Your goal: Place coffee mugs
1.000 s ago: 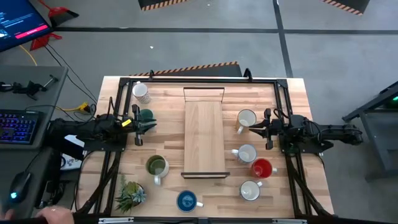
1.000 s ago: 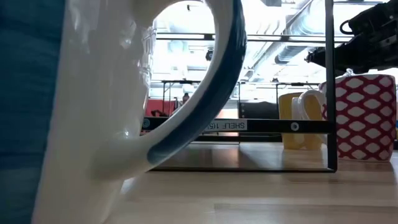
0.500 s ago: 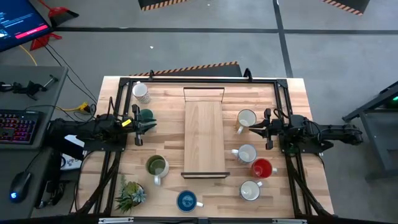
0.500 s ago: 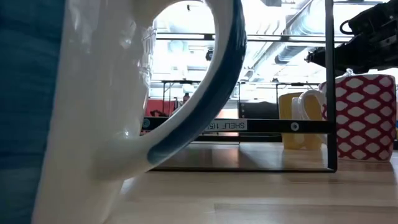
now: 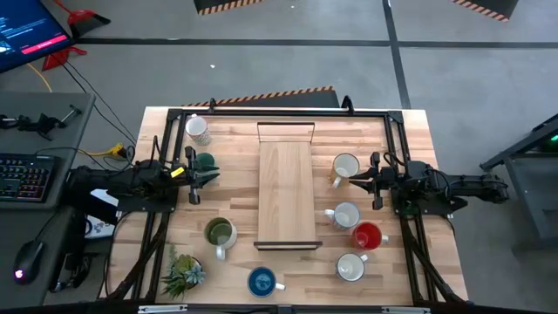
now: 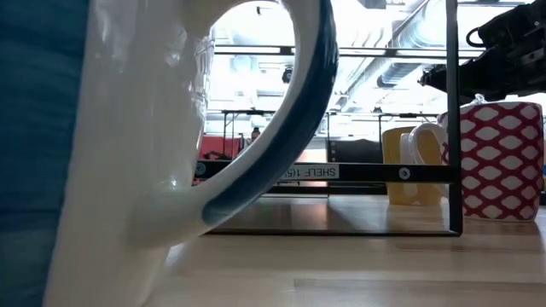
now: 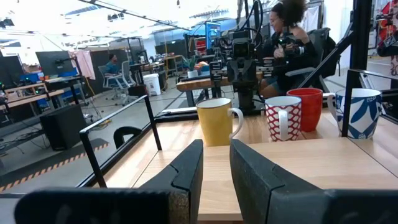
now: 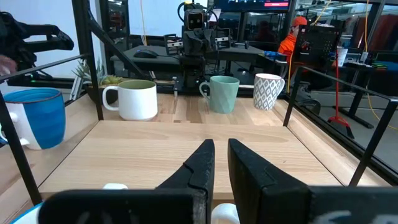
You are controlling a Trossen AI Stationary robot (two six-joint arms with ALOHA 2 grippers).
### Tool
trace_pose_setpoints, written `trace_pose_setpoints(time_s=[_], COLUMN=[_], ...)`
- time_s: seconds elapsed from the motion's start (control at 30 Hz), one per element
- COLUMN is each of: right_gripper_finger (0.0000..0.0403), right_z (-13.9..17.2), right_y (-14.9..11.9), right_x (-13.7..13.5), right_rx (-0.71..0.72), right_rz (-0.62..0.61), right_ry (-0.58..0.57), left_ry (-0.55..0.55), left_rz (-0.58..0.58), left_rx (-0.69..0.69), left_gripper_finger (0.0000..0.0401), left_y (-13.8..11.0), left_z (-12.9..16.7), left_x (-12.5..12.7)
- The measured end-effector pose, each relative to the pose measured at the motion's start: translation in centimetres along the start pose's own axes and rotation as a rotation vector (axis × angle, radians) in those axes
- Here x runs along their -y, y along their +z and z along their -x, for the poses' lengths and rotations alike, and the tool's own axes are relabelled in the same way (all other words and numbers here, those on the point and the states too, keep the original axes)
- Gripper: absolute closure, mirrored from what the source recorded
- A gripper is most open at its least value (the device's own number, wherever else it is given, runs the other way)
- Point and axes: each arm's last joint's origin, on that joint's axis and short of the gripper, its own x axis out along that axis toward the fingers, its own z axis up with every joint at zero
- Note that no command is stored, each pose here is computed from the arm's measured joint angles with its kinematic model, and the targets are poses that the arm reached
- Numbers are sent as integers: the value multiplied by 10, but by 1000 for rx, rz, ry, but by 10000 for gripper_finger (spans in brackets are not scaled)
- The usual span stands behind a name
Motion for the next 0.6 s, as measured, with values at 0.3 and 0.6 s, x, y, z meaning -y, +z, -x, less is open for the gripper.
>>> trace_pose_setpoints(time_s=[0.3, 0.6], right_gripper_finger=[368, 368], right_z=[0, 0], right_y=[1, 2], right_x=[0, 0], right_rx=[14, 24], right_rz=[-131, -283], right_ry=[0, -9], left_ry=[0, 0], left_rz=[0, 0], left_rx=[0, 0], left_gripper_finger=[331, 331], left_y=[0, 0], left_z=[0, 0], left_x=[0, 0])
